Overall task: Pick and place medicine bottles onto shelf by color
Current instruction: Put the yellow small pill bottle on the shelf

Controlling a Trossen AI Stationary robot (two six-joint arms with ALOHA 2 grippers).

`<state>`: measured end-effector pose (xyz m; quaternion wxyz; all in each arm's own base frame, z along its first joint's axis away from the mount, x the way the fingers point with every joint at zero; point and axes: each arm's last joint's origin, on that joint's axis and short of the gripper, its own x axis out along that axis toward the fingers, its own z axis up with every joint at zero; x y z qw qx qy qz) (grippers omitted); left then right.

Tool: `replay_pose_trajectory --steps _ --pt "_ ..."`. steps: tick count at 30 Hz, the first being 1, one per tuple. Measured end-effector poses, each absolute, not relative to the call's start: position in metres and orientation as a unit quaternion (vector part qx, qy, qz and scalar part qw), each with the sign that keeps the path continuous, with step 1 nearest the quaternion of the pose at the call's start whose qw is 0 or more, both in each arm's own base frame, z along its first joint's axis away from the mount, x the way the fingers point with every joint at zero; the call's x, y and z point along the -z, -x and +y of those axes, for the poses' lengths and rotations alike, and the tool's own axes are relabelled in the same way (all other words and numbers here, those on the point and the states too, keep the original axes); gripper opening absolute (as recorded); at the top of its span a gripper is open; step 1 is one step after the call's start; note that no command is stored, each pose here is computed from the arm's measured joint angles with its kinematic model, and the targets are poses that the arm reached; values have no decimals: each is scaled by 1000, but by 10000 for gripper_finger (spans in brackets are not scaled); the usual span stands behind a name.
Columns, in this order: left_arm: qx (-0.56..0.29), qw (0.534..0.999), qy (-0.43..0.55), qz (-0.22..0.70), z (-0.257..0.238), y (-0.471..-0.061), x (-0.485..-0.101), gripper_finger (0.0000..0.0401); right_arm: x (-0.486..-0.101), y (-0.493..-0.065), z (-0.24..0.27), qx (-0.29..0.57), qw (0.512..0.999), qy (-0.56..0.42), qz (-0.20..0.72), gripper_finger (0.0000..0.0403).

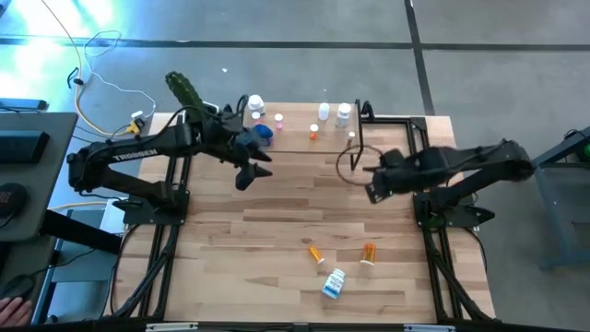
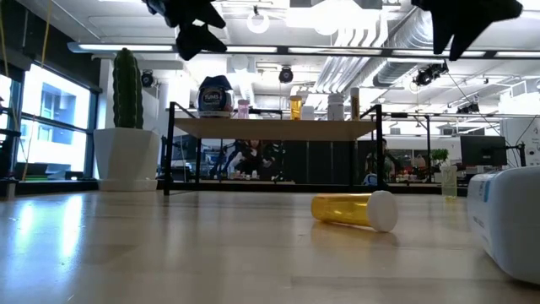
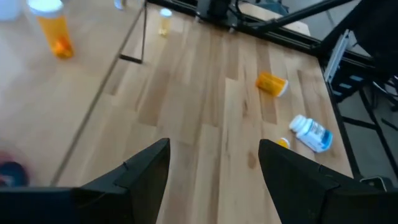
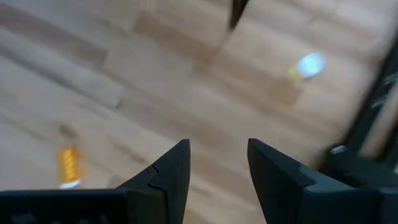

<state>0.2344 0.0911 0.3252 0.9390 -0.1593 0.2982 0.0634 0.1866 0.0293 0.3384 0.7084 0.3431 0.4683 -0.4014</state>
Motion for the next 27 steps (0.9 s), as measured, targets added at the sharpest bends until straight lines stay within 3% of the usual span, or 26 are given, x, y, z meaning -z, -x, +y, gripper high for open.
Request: replay_pose_trajectory --steps 12,18,27 --pt "-53 947 150 279 70 -246 -324 236 -305 -194 76 353 693 -449 440 151" --pt "-72 944 160 279 63 -248 -324 236 -305 -186 92 347 686 -463 441 151" --pt "-98 936 192 277 43 -253 -324 236 -305 -179 116 302 721 -437 445 151"
